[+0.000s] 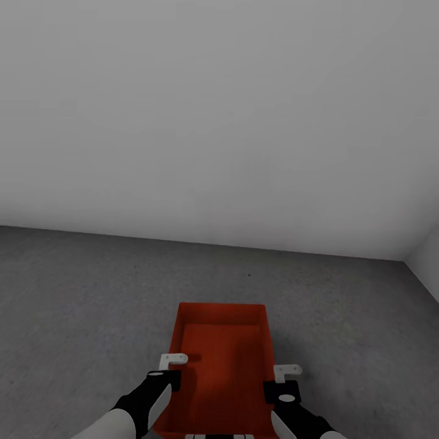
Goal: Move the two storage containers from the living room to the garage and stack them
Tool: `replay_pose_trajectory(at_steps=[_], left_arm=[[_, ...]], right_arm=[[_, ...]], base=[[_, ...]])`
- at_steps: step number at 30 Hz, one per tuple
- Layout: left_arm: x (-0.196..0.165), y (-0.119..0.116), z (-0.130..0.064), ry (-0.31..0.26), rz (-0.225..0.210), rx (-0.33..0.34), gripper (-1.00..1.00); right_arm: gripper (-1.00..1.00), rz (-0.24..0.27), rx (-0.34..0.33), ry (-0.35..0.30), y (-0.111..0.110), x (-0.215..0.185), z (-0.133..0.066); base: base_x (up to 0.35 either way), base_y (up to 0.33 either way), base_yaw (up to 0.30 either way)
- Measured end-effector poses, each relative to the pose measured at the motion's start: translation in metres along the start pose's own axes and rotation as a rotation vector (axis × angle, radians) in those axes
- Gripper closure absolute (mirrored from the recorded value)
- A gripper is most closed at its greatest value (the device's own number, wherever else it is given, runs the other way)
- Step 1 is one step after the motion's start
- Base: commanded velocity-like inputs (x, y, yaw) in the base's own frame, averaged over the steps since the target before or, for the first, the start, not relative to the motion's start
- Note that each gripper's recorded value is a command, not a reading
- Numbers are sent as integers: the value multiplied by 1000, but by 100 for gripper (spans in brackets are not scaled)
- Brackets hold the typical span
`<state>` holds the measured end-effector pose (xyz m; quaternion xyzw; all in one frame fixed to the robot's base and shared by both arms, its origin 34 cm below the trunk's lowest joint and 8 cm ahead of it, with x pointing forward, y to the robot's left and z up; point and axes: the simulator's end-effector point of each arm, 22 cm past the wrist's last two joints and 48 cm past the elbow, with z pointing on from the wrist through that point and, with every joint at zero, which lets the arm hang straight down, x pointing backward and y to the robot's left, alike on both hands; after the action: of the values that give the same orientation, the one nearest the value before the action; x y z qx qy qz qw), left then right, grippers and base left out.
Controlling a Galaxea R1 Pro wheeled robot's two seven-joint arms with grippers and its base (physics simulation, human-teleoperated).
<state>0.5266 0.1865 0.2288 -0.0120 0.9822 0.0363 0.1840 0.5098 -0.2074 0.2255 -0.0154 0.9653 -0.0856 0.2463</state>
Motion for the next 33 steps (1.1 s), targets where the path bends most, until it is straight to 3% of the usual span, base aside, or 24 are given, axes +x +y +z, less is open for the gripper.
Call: replay_pose_trajectory(at_steps=[33], left_arm=[[1, -1, -1, 7, 4, -4, 100]], right_arm=[[100, 3, -2, 7, -1, 3, 0]], base=[[0, 0, 0]])
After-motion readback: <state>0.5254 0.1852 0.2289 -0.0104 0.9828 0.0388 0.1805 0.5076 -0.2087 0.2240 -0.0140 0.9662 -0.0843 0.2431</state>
